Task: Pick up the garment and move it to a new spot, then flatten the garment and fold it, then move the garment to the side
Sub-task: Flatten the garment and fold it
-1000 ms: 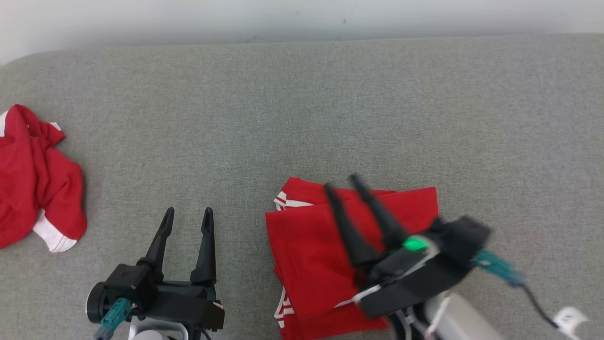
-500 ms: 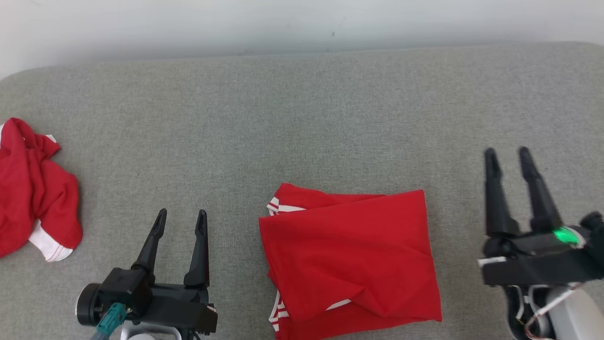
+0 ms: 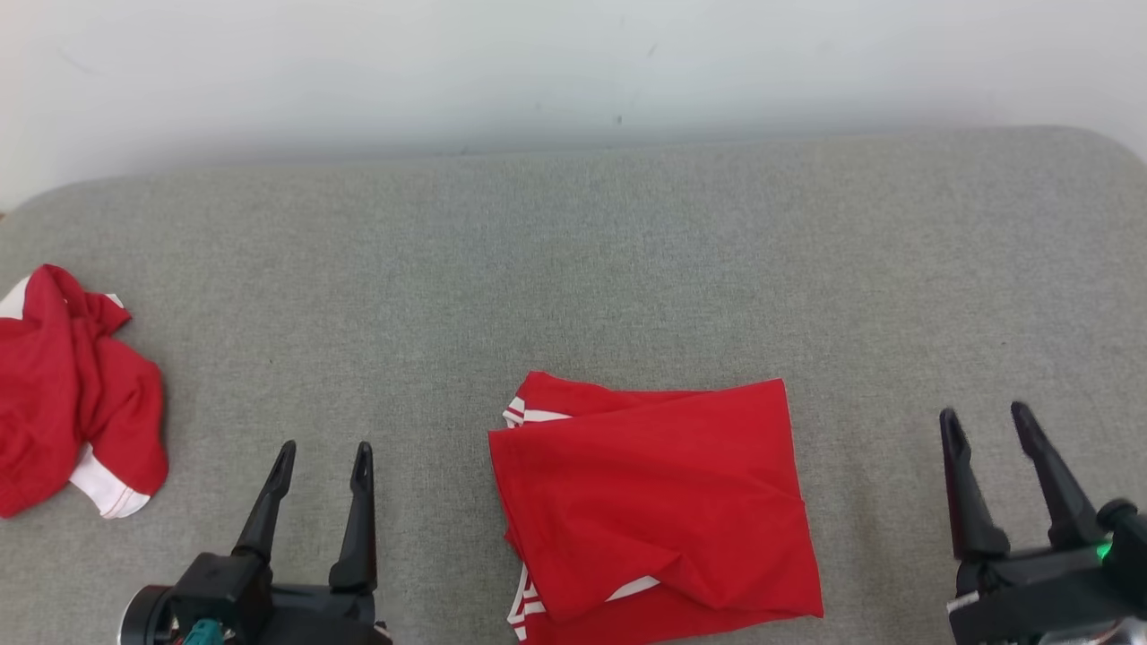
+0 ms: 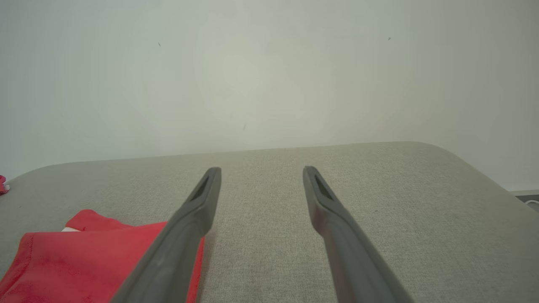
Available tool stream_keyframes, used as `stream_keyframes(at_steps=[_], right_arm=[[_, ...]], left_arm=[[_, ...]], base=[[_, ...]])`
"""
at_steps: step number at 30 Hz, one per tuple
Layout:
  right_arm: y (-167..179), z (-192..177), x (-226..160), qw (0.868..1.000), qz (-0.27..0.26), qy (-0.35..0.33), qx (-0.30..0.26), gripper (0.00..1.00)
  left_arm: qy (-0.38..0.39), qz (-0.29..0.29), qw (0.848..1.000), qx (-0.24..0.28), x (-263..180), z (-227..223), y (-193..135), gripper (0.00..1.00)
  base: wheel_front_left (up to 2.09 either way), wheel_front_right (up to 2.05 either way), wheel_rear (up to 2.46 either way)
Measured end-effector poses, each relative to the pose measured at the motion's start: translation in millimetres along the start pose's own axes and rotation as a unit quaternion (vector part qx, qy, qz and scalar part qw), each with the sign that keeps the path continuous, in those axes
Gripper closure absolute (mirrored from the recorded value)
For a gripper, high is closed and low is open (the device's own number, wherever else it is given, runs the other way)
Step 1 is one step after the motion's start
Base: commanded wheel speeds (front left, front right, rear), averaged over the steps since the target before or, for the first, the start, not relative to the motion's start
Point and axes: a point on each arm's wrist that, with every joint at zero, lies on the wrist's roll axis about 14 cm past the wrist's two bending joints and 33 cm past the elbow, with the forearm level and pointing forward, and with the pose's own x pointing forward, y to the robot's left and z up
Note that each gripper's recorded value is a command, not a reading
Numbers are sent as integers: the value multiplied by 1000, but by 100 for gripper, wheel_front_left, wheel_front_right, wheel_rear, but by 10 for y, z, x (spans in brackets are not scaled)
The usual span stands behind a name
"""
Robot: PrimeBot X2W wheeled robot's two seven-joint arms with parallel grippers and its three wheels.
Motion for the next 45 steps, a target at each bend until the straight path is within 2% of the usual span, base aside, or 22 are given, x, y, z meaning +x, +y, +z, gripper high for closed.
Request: stream_keyframes(at_steps=[9, 24, 25, 26, 30, 34, 41, 45], right_arm=[[138, 58, -169, 1000, 9, 5, -6, 0], [175, 91, -166, 1000, 13, 5, -4, 0], [181, 82, -161, 1000, 14, 7, -4, 56], [226, 37, -147, 1000, 22, 16, 0, 100], [380, -105, -109, 998, 51, 40, 12, 100], [669, -276, -48, 992, 103, 62, 30, 100], [1238, -653, -5, 972, 199, 109, 68, 100], [1435, -889, -21, 959, 233, 140, 82, 100]], left_arm=[[-1, 3, 1000, 5, -129, 88, 37, 0], [7, 8, 1000, 4, -166, 62, 63, 0], [8, 8, 1000, 3, -164, 54, 63, 0], [9, 8, 1000, 3, -151, 43, 62, 0], [8, 11, 1000, 2, -120, 31, 76, 0], [10, 11, 1000, 1, -84, -4, 87, 0], [15, 16, 1000, -3, -26, -80, 96, 0], [18, 19, 1000, -3, -6, -116, 119, 0]], base=[[0, 0, 0], [0, 0, 0], [0, 0, 0], [0, 0, 0], [0, 0, 0], [0, 0, 0], [0, 0, 0], [0, 0, 0]])
